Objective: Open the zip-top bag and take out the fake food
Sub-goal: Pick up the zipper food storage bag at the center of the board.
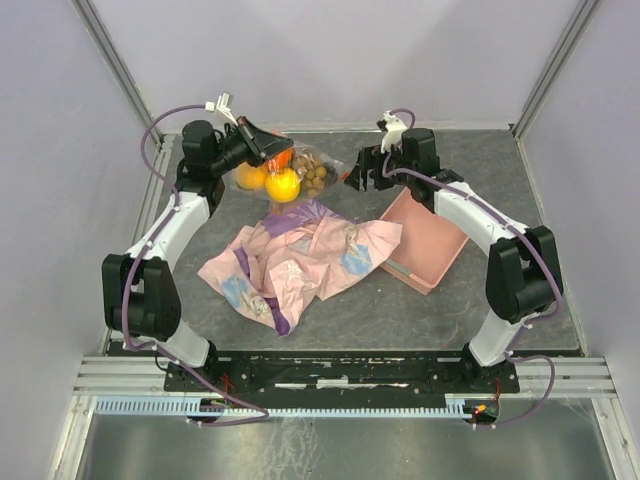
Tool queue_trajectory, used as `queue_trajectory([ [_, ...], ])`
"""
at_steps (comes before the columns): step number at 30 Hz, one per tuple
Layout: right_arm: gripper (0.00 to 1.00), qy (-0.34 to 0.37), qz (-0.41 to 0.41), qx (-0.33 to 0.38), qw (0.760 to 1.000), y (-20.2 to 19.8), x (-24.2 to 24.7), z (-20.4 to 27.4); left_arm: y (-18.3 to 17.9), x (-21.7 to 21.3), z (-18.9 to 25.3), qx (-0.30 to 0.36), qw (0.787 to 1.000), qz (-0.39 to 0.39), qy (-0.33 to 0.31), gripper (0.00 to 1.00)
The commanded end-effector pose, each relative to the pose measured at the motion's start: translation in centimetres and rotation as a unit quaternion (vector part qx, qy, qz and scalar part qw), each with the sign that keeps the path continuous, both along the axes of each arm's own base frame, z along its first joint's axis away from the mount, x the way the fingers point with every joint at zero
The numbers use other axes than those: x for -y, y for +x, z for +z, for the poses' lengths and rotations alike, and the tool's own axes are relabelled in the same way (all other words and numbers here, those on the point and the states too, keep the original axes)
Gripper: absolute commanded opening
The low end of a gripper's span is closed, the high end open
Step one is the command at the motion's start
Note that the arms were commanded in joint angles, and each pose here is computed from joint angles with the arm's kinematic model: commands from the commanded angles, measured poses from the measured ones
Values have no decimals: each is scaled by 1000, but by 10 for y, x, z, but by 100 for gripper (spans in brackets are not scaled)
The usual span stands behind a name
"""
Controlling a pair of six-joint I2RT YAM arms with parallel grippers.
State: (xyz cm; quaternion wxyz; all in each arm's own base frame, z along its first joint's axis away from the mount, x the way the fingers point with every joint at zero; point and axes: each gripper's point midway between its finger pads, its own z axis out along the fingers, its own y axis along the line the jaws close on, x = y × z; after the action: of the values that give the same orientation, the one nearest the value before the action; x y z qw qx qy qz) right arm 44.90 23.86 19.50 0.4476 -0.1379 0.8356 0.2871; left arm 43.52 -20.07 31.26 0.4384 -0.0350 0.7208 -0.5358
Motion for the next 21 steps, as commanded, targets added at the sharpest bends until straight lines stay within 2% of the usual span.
queue_trajectory([
  [1, 93, 77, 89, 70, 991, -16, -33, 43, -17, 3, 83, 79, 996, -22, -41, 3],
  [4, 93, 107, 105, 86, 985, -25, -35, 42, -23, 4, 102, 94, 994, -25, -48, 3],
  [7, 93, 153, 101, 143, 973, -31, -35, 56, -32, 8, 122, 110, 992, -31, -57, 3],
  [11, 93, 160, 78, 207, 962, -27, -27, 55, -44, 12, 150, 133, 988, -40, -69, 3],
  [13, 93, 164, 64, 283, 943, -29, -19, 59, -52, 13, 164, 145, 985, -46, -75, 3],
  [16, 93, 186, 57, 399, 896, -35, -9, 76, -63, 14, 181, 159, 982, -60, -85, 3],
  [21, 91, 231, 116, 383, 887, -39, -32, 91, -77, 16, 196, 170, 977, -81, -100, 3],
])
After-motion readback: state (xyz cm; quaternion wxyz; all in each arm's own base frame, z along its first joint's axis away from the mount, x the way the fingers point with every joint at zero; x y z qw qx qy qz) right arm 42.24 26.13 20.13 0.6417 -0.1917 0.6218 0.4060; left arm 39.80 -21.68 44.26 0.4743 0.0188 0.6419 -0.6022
